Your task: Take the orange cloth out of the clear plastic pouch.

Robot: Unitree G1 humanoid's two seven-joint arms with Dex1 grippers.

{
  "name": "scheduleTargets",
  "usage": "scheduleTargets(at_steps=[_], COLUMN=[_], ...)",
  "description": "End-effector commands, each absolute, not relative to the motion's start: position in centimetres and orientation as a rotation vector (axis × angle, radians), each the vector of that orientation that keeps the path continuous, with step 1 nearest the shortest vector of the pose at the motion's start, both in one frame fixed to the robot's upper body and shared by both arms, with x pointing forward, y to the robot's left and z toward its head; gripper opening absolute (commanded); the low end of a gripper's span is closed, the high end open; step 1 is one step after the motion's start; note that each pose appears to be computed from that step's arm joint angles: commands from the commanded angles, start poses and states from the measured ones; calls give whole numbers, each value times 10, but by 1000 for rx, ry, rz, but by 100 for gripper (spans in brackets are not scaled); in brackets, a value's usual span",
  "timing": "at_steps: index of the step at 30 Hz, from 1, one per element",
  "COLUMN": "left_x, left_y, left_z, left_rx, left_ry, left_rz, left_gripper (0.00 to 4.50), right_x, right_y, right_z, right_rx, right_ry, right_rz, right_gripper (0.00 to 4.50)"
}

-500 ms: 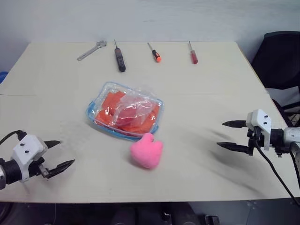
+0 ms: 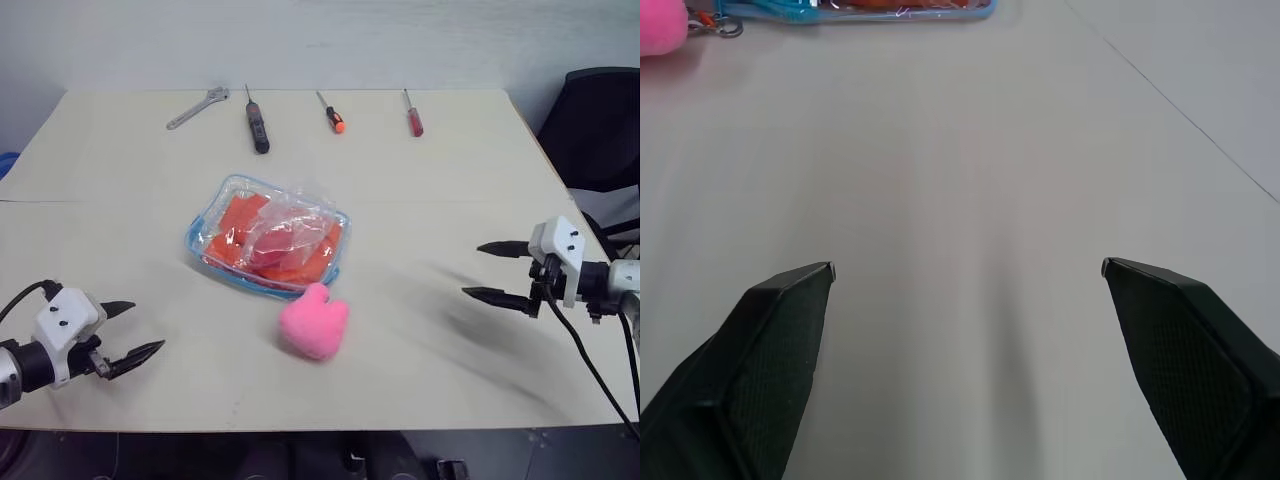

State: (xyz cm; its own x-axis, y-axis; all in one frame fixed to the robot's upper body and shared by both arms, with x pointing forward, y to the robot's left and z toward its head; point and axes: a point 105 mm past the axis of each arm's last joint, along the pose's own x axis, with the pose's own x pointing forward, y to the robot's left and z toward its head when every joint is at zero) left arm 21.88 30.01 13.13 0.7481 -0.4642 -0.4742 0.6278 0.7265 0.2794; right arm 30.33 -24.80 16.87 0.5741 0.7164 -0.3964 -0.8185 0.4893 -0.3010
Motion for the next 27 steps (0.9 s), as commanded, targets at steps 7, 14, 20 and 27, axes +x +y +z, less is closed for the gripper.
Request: scheduleTargets(at_steps=[7,14,20,27], left_x=[217,220,245,295], left_y=[294,280,244,194], left_z=[144,153,182,192], left_rx=[431,413,340,288], left_ry=[341,301,178,109], left_rz=[-626,-663,-701,-737], left_gripper=[448,448,448,448], right_x=[305,304,299,288], right_y=[-239,-232,-212,-170], right_z=[173,174,179,185], right_rx=[-456,-442,-466,-445], right_ry=[202,190,154,83], right_rz=[967,996,1038,1134], right_gripper=[450,450,450,450])
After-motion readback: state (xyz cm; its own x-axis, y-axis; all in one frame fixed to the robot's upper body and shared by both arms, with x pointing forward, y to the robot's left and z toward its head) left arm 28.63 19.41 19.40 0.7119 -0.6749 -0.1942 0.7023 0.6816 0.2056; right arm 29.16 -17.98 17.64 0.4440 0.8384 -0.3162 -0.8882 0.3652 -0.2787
